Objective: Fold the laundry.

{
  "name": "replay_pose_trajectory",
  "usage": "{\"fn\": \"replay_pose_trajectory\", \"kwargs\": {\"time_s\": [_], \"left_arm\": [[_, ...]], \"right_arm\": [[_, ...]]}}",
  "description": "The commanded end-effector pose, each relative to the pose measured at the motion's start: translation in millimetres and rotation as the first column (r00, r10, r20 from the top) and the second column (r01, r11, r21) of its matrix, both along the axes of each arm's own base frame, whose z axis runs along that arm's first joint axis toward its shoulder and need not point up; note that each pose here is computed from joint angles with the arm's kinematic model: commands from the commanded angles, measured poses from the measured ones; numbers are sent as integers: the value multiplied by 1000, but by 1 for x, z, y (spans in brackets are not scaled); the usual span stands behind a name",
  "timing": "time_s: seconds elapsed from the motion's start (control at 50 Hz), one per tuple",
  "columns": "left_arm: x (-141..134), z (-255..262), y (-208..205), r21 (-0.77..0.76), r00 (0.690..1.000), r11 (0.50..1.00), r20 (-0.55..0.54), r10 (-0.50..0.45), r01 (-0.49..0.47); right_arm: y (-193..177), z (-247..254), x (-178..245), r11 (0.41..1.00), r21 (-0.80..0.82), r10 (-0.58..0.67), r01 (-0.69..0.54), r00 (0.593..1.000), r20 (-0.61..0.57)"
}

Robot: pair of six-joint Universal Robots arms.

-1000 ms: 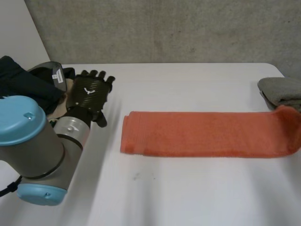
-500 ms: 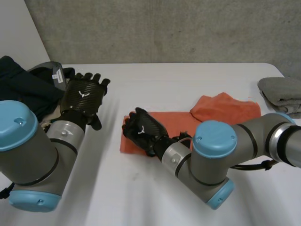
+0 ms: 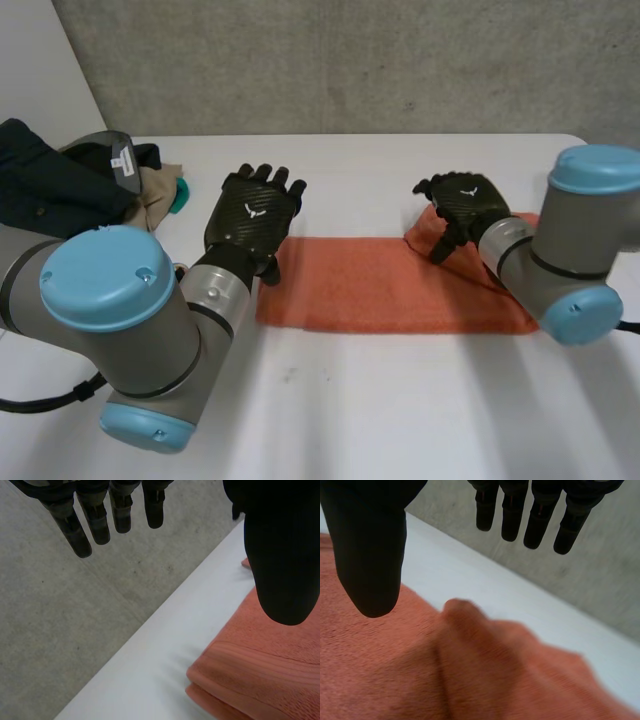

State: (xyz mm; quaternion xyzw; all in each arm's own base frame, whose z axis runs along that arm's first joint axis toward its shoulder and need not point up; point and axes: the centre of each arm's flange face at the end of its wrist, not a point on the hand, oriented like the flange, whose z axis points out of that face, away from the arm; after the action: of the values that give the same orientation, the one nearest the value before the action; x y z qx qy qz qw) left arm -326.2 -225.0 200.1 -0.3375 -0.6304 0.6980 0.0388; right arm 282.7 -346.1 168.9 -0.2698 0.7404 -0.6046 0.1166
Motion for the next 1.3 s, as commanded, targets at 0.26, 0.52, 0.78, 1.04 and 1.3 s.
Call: {"fn": "replay_pose_trajectory", "kwargs": {"time_s": [0.26,0.52,0.78,1.04,1.3], "left_arm": [[6,-6,7,26,1000,1000,17,-1,0],[13,4,11,10,1000,1000,5,7,-7],[46,26,0,-34,994,994,-29,106,-107],[54,30,-17,-16,984,988,-93,153,-156],[-16,12,-18,-21,995,1000,-100,-7,5]], "right_arm": [[-52,-65,14,990,114,-87,79,994,62],[-54,-9,25,999,-14,-38,40,991,128],[71,-11,118,926,-42,378,-376,912,160],[119,-25,117,870,-8,490,-492,864,117],[92,-2,35,967,73,242,-245,969,49]]}}
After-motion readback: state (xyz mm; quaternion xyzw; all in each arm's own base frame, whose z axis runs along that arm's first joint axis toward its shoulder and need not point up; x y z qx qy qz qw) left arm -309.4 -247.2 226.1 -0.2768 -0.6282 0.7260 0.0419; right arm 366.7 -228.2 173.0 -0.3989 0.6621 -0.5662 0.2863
